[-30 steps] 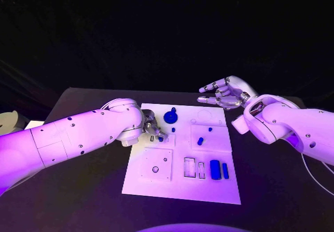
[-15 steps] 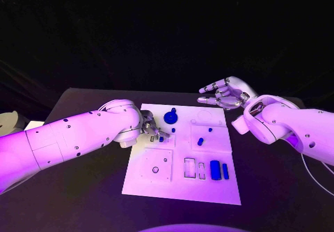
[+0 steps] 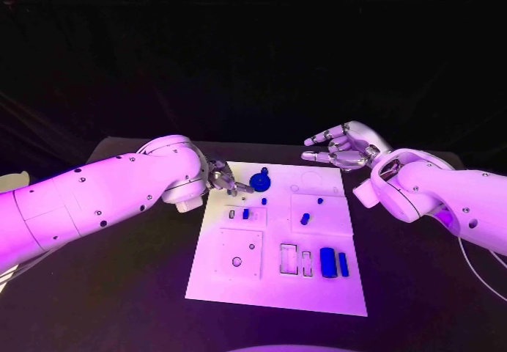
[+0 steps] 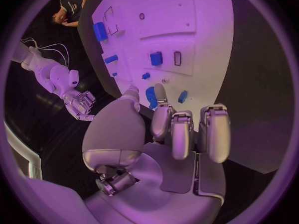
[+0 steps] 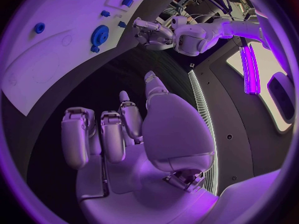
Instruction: Assemble the parts on the task board
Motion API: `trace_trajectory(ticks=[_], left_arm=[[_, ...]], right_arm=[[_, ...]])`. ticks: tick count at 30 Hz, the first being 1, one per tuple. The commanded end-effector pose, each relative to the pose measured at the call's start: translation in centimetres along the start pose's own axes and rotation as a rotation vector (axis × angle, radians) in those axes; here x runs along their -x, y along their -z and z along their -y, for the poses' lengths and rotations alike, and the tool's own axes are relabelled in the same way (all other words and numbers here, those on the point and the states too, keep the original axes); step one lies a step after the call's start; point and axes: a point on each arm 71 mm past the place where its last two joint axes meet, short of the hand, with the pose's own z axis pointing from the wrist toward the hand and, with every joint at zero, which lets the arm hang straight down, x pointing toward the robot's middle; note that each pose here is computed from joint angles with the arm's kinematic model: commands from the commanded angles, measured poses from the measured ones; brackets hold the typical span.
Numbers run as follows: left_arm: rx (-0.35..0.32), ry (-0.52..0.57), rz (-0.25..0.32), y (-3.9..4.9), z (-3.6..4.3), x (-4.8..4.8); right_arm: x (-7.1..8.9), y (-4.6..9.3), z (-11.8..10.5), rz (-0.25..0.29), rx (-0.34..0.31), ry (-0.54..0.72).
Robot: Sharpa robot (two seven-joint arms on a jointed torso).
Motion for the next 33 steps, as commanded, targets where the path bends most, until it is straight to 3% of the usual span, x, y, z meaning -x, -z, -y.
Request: trace_trajectory(ticks=[1,7,12,16,21,33], left_arm=[[0.026,0.013,-0.054,0.18,-0.23,1.21],[0.057,-0.012,-0.051,-0.85,-0.73,3.57],[0.093,-0.052,-0.039,-2.31,-1.17,4.3],[0.124,-0.082,-0.039,-3.53,-1.61,4.47],[0.141,-0.099,-0.052,-4.44,-1.8,4.23],[0.125,-0.092,-0.056,-5.21,-1.31,3.67]], right_arm=[[-0.1,0.0,0.1,-0.014,0.002,0.005],[0.0,0.0,0.2,-0.009,-0.001,0.007],[-0.1,-0.1,0.2,-0.009,0.0,0.006],[-0.2,-0.2,0.1,-0.011,0.002,0.006],[-0.3,-0.2,0.1,-0.012,0.003,0.006],[-0.5,-0.3,0.1,-0.016,0.005,0.005]])
